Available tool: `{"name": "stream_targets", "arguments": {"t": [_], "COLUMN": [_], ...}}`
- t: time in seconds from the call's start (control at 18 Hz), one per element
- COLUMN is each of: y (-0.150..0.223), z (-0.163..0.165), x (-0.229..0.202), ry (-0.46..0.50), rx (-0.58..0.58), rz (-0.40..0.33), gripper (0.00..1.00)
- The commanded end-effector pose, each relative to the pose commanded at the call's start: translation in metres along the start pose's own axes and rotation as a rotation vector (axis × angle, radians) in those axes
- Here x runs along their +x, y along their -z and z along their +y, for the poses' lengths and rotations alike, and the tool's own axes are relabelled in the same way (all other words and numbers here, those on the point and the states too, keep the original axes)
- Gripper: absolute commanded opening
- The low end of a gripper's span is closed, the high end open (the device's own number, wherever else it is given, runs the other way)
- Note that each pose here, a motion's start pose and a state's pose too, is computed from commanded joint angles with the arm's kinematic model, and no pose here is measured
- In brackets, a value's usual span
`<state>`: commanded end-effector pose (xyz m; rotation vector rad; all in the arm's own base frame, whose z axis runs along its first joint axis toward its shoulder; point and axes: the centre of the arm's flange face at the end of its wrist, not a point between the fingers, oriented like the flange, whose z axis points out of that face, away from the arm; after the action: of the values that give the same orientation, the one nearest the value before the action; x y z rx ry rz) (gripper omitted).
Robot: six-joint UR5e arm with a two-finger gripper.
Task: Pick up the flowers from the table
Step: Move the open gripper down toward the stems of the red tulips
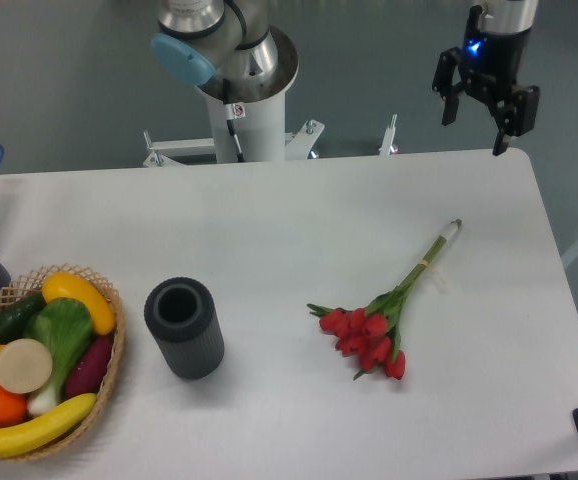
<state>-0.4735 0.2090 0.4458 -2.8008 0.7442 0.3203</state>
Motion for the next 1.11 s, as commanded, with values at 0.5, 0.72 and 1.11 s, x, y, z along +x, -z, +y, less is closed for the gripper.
{"name": "stream_targets", "arguments": {"t": [0.5,0.72,1.11], "y": [-0.013,-0.035,-0.115], "z": [-0.008,-0.038,-0.066], "x": [0.006,-0.002,-0.023], "ry": [0.142,0.239,0.248], "rx": [0.004,0.011,0.033], "rz": [0.007,0.007,0.061], "gripper": [1.0,1.0,1.0]}}
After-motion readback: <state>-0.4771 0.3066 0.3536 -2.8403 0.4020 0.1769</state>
